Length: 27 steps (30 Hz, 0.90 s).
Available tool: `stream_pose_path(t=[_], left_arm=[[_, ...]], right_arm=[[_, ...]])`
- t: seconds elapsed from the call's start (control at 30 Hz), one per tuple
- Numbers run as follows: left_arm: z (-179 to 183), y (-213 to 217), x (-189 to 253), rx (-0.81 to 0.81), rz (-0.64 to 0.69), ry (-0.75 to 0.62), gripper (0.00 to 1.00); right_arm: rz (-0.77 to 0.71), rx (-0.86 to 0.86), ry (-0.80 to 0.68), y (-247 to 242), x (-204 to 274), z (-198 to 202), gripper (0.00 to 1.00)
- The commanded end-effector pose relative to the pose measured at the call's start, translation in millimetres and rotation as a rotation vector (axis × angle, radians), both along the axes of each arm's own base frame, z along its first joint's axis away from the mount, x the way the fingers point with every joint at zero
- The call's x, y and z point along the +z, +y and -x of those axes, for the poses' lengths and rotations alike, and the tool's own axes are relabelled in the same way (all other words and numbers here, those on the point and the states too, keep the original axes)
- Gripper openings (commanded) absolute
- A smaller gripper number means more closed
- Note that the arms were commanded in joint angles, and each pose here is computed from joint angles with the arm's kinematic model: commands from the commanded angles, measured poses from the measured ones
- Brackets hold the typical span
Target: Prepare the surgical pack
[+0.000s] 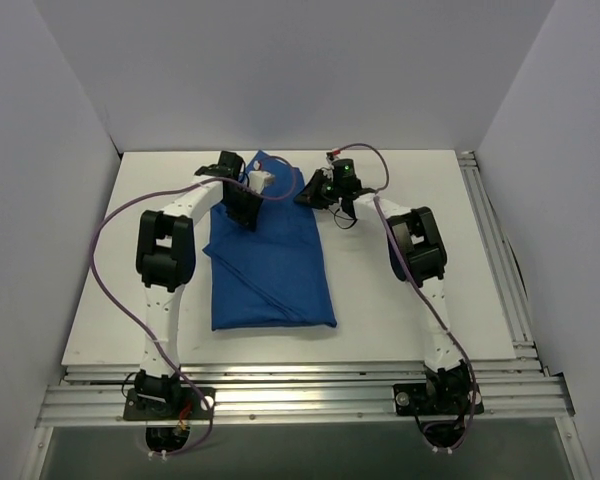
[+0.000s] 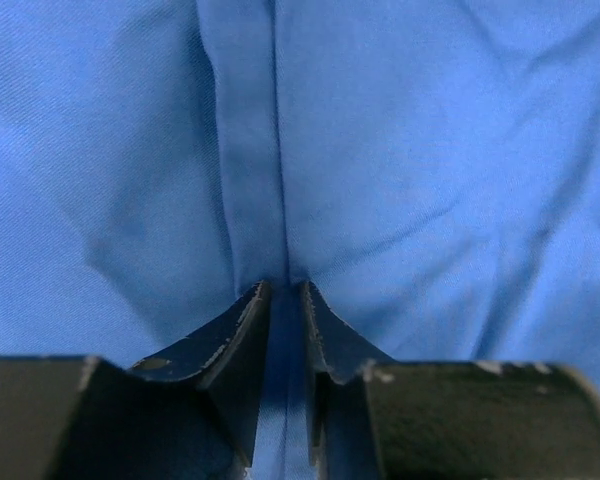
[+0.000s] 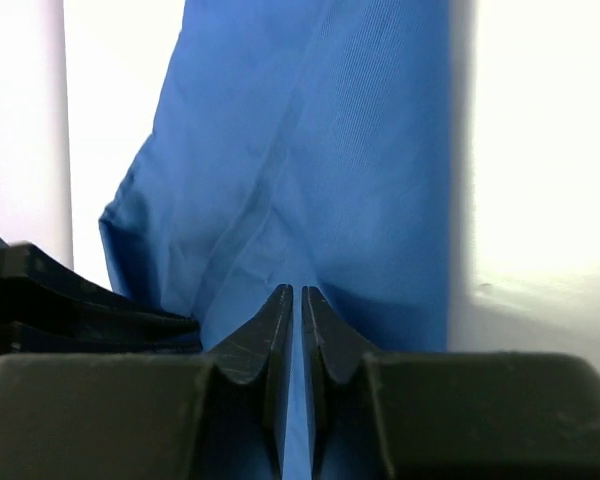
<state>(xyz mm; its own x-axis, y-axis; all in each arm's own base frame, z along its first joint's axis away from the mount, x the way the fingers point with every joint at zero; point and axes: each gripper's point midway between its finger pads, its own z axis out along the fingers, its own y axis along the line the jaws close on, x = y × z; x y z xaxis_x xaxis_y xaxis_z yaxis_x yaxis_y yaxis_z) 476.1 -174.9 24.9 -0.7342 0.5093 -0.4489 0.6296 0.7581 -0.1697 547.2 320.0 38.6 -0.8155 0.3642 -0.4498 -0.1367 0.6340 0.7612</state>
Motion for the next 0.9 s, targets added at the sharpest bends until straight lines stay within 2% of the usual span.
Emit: stream_pose_path(t=[0.0,0.17,0.2,0.23,0.33,0.5,0.63,0.87], left_arm=[[-3.1,-1.0,11.4,0.001,0.008,-0.014,0.31],[-16.4,8.1,93.8,0.077,0.132,-0.131,0.41],[-22.2,25.8,103.3,0.122,0.15,-0.14,0.48],[-24.4,34.2,114.3,0.149,0.168,-0.152,0.53],[-35.6,79.1,110.6,0.275,0.141,-0.136,0.63],[-36.0,127.3,64.7,0.372,0.114,-0.028,0.69],[-33.2,131.1,30.4,0.357,0.111,0.025,0.7],[-47.7,121.9,21.4,0.335,0.168,-0.007,0.7]], right_arm=[[-0.001,-0.069,-0.115,-24.2,60.7,-29.7,0.08],[0.072,-0.058,-0.06,-30.4,33.2,-32.0,0.22],[0.09,-0.052,-0.038,-32.1,19.8,-31.2,0.25],[0.112,-0.042,-0.029,-33.0,16.0,-31.2,0.32],[0.128,-0.029,0.005,-33.3,-3.7,-28.4,0.43],[0.085,0.019,0.033,-19.0,-23.6,-22.9,0.45],[0.064,0.029,0.05,-12.9,-34.7,-24.1,0.43],[0.025,0.037,0.045,-7.2,-35.1,-26.1,0.31]])
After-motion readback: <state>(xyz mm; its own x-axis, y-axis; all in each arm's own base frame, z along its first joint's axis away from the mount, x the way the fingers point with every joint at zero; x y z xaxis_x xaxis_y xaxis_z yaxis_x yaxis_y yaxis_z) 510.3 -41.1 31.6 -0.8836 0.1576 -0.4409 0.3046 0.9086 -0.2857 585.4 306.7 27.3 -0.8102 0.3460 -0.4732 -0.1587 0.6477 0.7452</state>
